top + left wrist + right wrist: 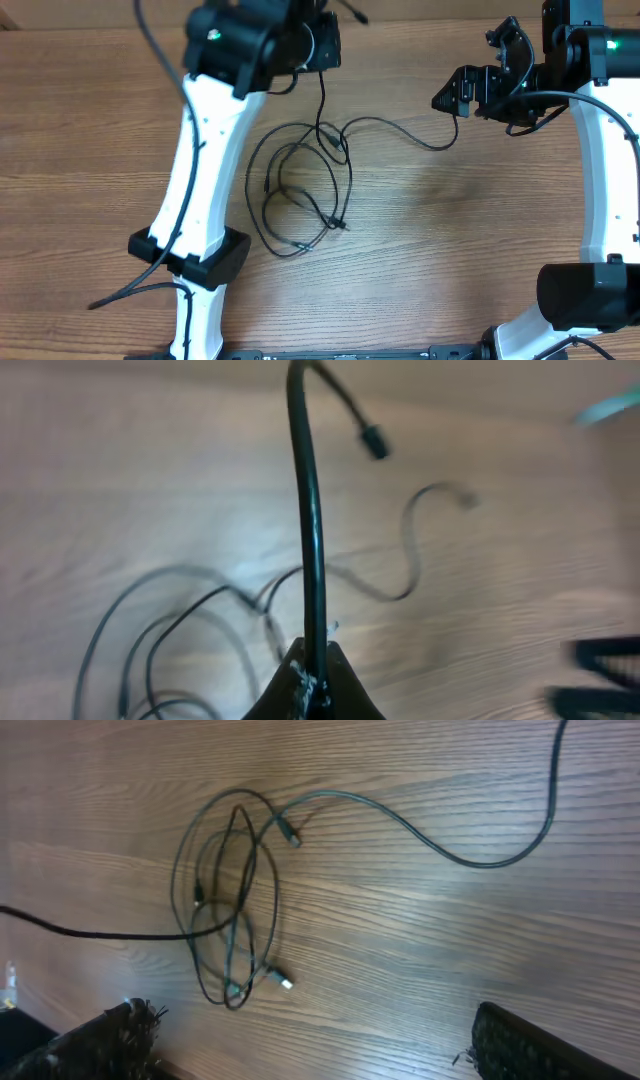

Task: Untangle cables

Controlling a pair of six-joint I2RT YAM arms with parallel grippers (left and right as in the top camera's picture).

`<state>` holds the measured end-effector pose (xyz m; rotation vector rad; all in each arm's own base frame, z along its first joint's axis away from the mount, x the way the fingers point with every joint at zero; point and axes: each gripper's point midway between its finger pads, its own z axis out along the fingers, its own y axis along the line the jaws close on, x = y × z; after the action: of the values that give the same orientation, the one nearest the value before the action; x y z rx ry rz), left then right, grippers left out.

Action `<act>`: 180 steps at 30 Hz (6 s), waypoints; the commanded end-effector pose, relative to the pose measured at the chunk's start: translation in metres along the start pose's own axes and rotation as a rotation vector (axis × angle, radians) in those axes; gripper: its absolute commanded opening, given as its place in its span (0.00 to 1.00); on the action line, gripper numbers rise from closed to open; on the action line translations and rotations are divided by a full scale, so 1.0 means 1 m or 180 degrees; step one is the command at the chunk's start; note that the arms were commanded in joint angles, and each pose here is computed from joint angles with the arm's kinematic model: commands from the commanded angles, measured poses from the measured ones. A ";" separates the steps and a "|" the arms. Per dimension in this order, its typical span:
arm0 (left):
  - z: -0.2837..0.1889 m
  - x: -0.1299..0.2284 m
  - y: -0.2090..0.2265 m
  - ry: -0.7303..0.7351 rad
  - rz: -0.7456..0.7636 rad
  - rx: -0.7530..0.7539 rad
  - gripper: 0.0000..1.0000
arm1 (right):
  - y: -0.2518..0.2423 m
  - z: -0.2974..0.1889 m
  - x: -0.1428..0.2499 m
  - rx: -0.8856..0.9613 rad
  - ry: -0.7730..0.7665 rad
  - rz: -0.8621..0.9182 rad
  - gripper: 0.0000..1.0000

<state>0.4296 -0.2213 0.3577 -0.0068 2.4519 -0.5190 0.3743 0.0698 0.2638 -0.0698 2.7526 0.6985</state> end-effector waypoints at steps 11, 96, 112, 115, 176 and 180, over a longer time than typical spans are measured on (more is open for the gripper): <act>-0.065 -0.092 -0.063 -0.1265 -0.0201 0.1020 0.04 | 0.072 0.027 0.023 -0.0392 0.0249 -0.1220 1.00; -0.015 0.007 0.091 0.0277 0.0087 -0.0791 0.71 | 0.044 -0.320 -0.112 0.2151 -0.4108 0.0389 0.04; 0.016 0.108 0.155 0.1550 0.0086 -0.1526 0.63 | -0.144 -0.292 -0.076 0.2846 -0.3120 0.1761 0.04; -0.003 0.121 0.168 0.1582 0.0050 -0.1687 0.64 | -0.156 -0.296 -0.077 0.2496 -0.3182 0.1875 0.04; 0.013 0.174 0.206 0.1832 -0.1108 -0.0154 0.76 | -0.133 0.019 0.018 0.0460 0.0517 0.1185 0.96; 0.013 0.174 0.206 0.1830 -0.1107 -0.0154 0.76 | -0.118 0.048 0.040 0.0411 0.0856 0.1158 0.96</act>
<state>0.3205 -0.0564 0.1702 -0.4011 3.0560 -0.6585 0.3707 -0.0249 0.1635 0.4235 3.0627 0.6400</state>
